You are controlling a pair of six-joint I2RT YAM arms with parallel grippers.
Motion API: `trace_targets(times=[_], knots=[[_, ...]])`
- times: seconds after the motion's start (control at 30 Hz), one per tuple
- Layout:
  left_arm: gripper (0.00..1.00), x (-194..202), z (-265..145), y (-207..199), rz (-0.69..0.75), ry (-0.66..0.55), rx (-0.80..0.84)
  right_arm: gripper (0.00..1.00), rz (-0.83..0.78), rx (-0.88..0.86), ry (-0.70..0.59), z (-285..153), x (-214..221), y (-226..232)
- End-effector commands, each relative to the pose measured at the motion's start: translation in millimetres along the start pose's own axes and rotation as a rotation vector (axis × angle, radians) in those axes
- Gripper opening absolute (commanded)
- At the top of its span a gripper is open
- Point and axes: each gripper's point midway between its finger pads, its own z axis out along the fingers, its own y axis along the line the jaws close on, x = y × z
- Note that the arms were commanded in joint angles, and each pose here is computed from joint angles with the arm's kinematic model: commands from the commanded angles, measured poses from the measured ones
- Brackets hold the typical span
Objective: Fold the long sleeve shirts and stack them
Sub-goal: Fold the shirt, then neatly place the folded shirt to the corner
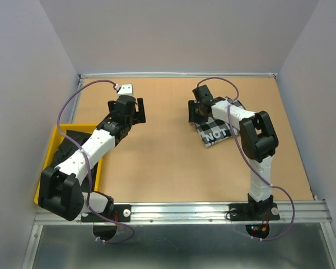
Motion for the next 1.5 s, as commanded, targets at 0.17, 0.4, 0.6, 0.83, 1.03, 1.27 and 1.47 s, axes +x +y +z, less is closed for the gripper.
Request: trace_targets(times=[0.17,0.4,0.6,0.83,1.03,1.27,1.47], knots=[[0.94,-16,-4,4,-0.016,-0.058,-0.012,0.85,0.368,0.001,-0.242,-113,-36,-18],[0.94,-19,-7,4,-0.022,-0.066,-0.009,1.0,0.73,0.16,-0.377,-162,2,-104],[0.94,-16,-5,4,-0.019,-0.059,-0.011,0.98,0.986,0.153,-0.396,-152,48,-146],[0.94,-15,-5,5,-0.02,-0.061,-0.014,0.93,1.176,-0.034,-0.494,-135,61,-161],[0.94,-13,-3,5,-0.019,-0.06,-0.013,0.92,1.224,-0.193,-0.518,-117,51,-152],[0.94,-11,-2,8,-0.013,-0.058,-0.026,0.88,1.245,-0.196,-0.557,-103,47,-158],[0.94,-11,-2,10,-0.011,-0.06,-0.039,0.67,1.302,-0.153,-0.57,-89,58,-170]])
